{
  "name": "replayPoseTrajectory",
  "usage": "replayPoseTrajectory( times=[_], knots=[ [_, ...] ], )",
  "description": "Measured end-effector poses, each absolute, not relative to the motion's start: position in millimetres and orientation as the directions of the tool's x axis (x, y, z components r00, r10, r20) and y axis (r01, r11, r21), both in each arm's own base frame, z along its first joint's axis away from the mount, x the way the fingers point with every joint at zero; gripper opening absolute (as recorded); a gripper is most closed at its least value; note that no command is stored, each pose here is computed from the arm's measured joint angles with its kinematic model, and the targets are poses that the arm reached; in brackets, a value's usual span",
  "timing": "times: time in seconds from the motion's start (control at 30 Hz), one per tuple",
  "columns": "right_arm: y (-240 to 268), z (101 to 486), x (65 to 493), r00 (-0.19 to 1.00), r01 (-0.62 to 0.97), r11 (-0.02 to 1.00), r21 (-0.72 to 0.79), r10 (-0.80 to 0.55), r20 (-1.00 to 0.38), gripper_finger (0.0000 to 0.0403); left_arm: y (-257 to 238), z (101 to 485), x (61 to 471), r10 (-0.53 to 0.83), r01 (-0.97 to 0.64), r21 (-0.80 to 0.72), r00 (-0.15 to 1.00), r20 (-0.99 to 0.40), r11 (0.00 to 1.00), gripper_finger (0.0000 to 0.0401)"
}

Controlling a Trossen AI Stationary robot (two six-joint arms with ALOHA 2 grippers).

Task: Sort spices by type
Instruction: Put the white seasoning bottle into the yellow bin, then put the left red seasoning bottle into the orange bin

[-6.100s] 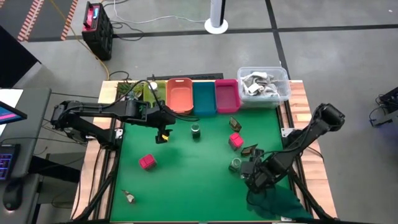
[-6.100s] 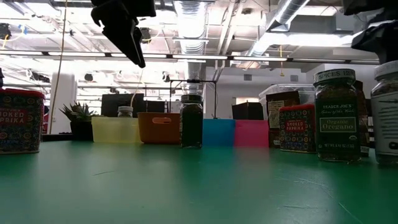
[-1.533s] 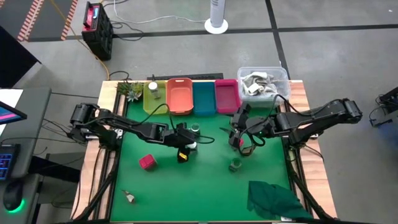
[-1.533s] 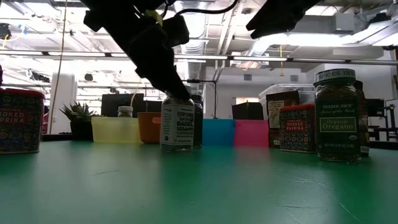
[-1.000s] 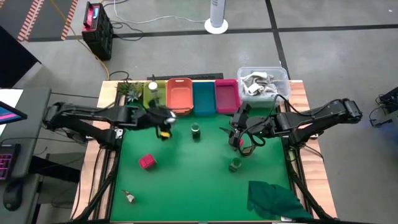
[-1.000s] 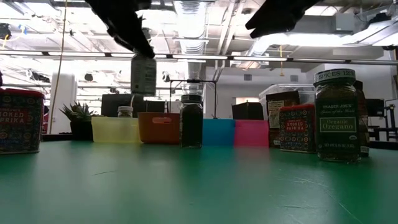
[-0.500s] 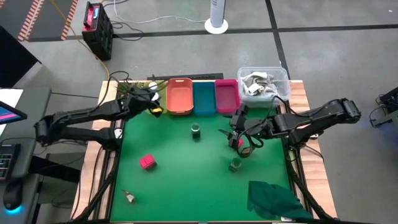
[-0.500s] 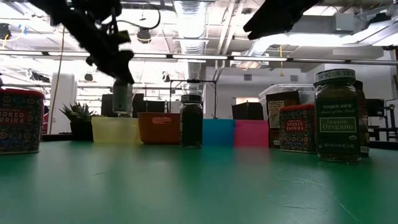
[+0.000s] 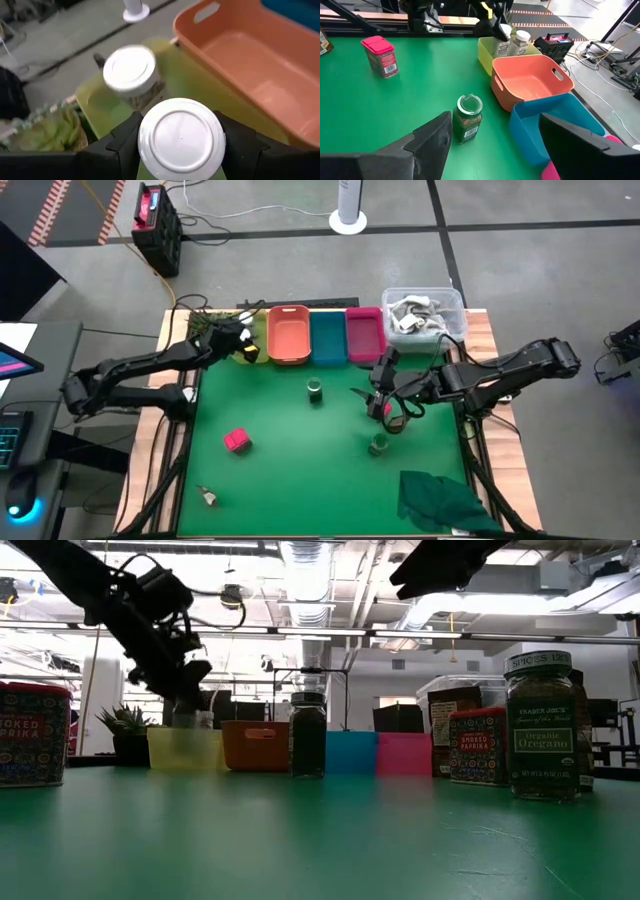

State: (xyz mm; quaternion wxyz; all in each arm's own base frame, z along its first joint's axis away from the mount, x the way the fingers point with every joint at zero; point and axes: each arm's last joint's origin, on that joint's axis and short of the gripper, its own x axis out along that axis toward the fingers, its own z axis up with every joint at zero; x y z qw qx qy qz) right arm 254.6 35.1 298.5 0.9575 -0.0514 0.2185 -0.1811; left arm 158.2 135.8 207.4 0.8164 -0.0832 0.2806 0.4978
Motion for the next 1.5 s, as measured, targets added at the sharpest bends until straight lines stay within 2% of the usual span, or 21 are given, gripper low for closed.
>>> replayPoseTrajectory(
  times=[0.17,0.43,0.73,0.83,1.03,1.2,1.33,1.5],
  knots=[
    [35,299,255,0.839,0.324,0.93,-0.177,-0.368,-0.4,0.0326,144,198,158,0.75,-0.875,0.119,0.323,-0.577,0.468,0.0211],
    [35,298,255,0.839,0.323,0.93,-0.176,-0.367,-0.401,0.0326,146,197,162,0.736,-0.861,0.126,0.335,-0.588,0.493,0.0264],
    [35,298,255,0.839,0.322,0.93,-0.177,-0.367,-0.402,0.0326,145,251,164,0.78,-0.83,0.178,0.392,-0.489,0.528,0.0292],
    [35,298,255,0.839,0.323,0.93,-0.177,-0.367,-0.401,0.0326,135,267,167,0.751,-0.783,0.204,0.435,-0.496,0.588,0.0292],
    [34,297,254,0.83,0.322,0.928,-0.186,-0.372,-0.416,0.0326,88,278,186,0.527,-0.585,0.124,0.593,-0.608,0.801,0.0293],
    [29,291,251,0.794,0.335,0.921,-0.196,-0.389,-0.468,0.0326,34,285,199,0.304,-0.391,0.014,0.693,-0.654,0.92,0.0293],
    [20,287,249,0.757,0.375,0.908,-0.187,-0.417,-0.504,0.0326,-3,291,196,0.147,-0.29,-0.084,0.689,-0.71,0.953,0.0293],
    [15,288,250,0.753,0.399,0.899,-0.179,-0.432,-0.496,0.0326,-38,281,184,0.029,-0.338,-0.208,0.58,-0.814,0.918,0.0293]
  ],
)
